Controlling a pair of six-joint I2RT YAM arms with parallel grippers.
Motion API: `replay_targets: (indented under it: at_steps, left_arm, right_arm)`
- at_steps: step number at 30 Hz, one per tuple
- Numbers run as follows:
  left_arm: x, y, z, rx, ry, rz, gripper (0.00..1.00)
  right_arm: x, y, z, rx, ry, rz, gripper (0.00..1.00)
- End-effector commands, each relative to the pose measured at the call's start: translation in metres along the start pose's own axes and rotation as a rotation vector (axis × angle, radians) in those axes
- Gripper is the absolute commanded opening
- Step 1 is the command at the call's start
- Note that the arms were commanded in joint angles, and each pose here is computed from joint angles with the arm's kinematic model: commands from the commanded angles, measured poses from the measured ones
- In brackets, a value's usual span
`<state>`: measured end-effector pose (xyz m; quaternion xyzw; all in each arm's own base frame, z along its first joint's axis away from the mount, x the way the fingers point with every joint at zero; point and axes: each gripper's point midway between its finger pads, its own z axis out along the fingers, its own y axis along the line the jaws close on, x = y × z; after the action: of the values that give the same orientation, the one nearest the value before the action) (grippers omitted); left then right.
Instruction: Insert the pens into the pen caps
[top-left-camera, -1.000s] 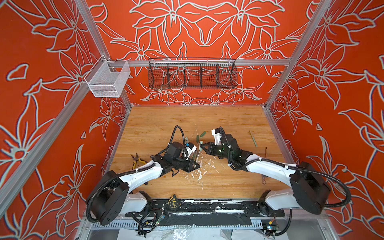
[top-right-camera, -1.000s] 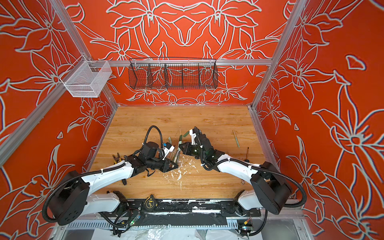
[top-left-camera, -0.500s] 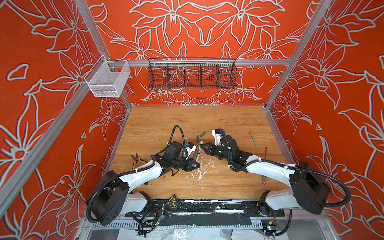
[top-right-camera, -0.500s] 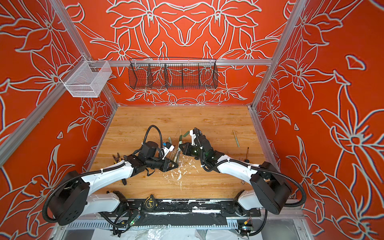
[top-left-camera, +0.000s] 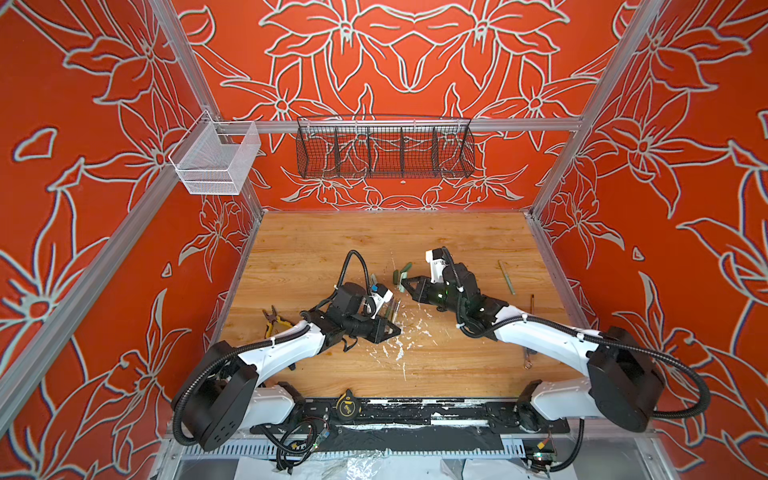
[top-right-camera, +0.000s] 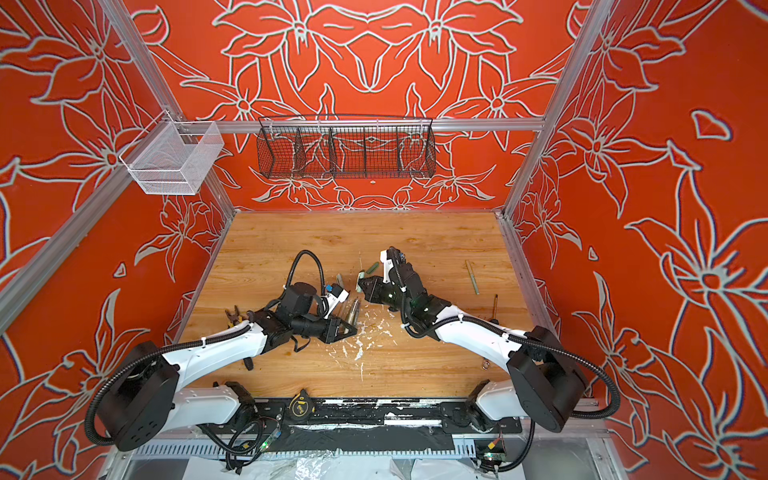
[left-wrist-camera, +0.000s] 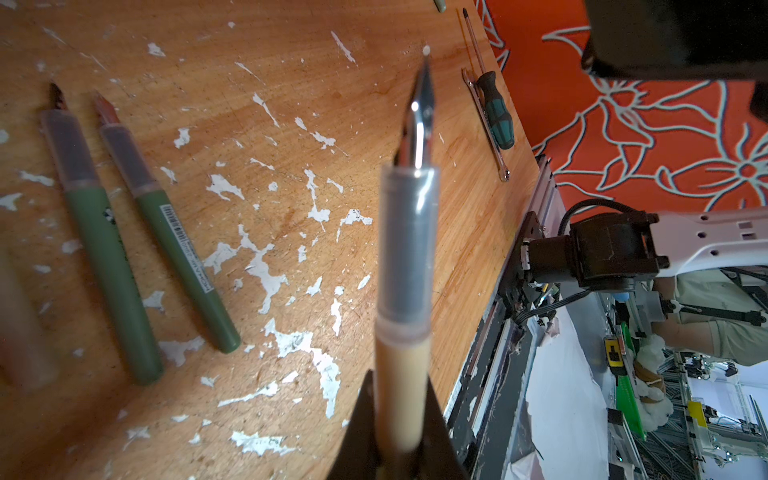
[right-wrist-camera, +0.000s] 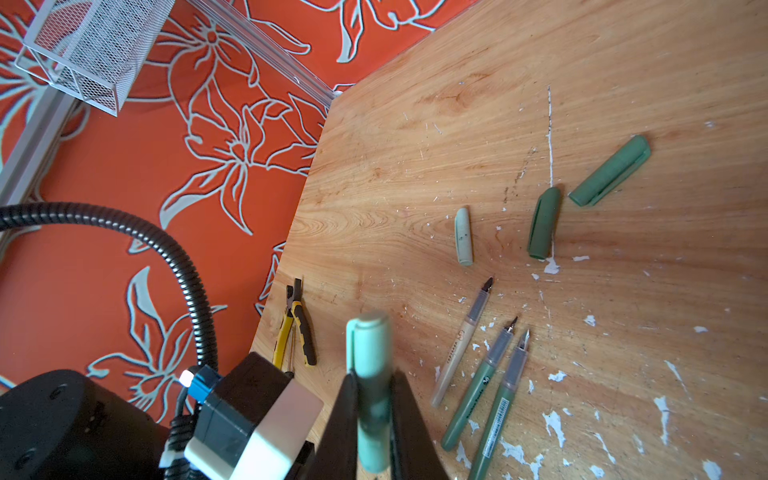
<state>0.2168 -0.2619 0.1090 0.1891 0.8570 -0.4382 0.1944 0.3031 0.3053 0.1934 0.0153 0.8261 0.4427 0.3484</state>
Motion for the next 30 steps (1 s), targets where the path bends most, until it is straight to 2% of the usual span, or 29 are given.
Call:
replay_targets:
  at_steps: [1, 17, 30]
  left_arm:
    - [-0.006, -0.004, -0.005, 0.007, -0.031, 0.026, 0.0]
    - [-0.014, 0.0, -0.009, -0.009, -0.058, 0.028, 0.0]
    - [-0.015, -0.004, -0.008, 0.031, -0.052, 0.022, 0.0]
  right_arm:
    - [-0.002, 0.003, -0.001, -0.018, -0.006, 0.012, 0.01]
    - [0.01, 0.004, 0.004, -0.035, 0.029, 0.028, 0.01]
    - [0.01, 0.002, 0.007, -0.029, 0.024, 0.03, 0.01]
